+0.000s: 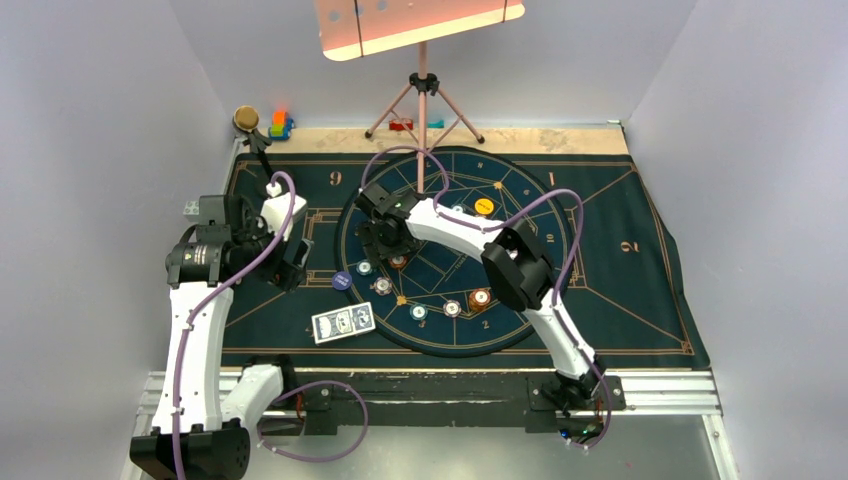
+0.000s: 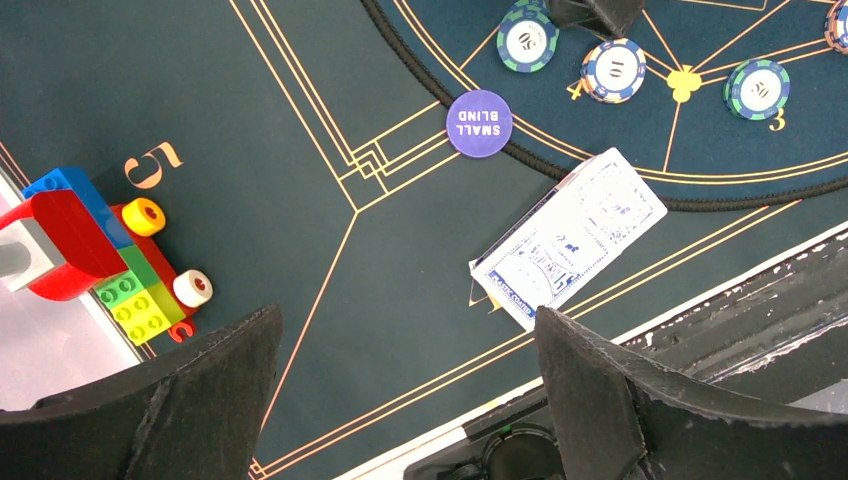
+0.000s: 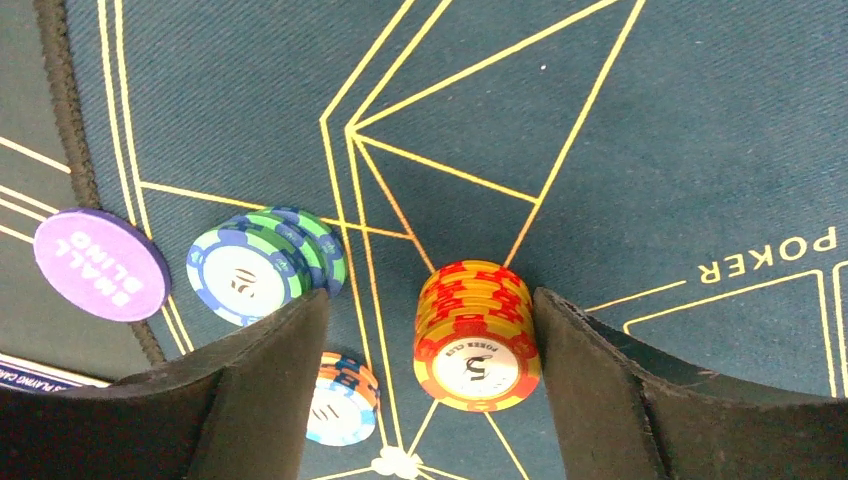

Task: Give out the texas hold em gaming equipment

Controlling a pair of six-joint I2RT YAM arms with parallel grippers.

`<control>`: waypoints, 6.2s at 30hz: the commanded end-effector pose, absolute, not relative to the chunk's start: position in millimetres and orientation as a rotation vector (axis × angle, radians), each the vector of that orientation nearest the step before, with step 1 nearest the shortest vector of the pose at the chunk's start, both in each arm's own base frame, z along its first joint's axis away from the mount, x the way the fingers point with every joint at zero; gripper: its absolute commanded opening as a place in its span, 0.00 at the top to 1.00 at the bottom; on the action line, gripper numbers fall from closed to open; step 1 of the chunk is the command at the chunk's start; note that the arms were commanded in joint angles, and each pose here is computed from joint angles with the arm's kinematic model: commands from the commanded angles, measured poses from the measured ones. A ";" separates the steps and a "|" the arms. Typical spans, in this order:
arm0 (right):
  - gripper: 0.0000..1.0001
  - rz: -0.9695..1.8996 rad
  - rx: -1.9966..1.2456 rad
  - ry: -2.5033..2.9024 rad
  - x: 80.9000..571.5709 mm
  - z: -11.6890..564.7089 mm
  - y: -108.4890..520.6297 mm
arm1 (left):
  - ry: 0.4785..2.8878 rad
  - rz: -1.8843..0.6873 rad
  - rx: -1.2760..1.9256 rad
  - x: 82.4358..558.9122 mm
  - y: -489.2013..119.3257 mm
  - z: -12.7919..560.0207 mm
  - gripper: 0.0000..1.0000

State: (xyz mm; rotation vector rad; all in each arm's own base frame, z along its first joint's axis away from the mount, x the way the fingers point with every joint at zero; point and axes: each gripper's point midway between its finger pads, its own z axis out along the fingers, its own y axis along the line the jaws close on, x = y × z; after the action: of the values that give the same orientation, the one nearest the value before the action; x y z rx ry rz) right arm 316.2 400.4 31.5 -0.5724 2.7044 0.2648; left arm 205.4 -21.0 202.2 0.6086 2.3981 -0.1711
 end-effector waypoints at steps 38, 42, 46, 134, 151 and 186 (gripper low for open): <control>0.08 0.000 -0.385 2.690 237.3 73.5 208.1 | 2.370 -0.211 0.599 210.5 -26.6 206.5 0.00; 0.13 -0.003 -0.392 2.717 232.7 62.6 204.0 | 2.370 -0.212 0.598 210.5 -26.8 206.8 0.00; 0.17 0.018 -0.398 2.736 228.3 56.3 205.6 | 2.368 -0.211 0.600 211.3 -26.7 207.6 0.00; 0.67 0.050 -0.396 2.778 216.7 66.6 193.5 | 2.356 -0.106 0.615 210.6 -14.2 210.8 0.00; 0.73 0.072 -0.165 2.615 337.9 118.4 200.8 | 2.361 -0.129 0.614 210.2 -16.8 210.0 0.00; 0.26 0.150 -0.213 2.612 372.0 105.2 243.6 | 2.356 -0.115 0.612 208.4 -15.5 212.9 0.00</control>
State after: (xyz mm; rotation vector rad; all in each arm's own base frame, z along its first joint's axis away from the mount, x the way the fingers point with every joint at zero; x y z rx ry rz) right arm 377.8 232.9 39.9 -0.2092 2.7432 0.0362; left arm 205.9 -17.2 199.5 0.6127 2.3975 -0.1411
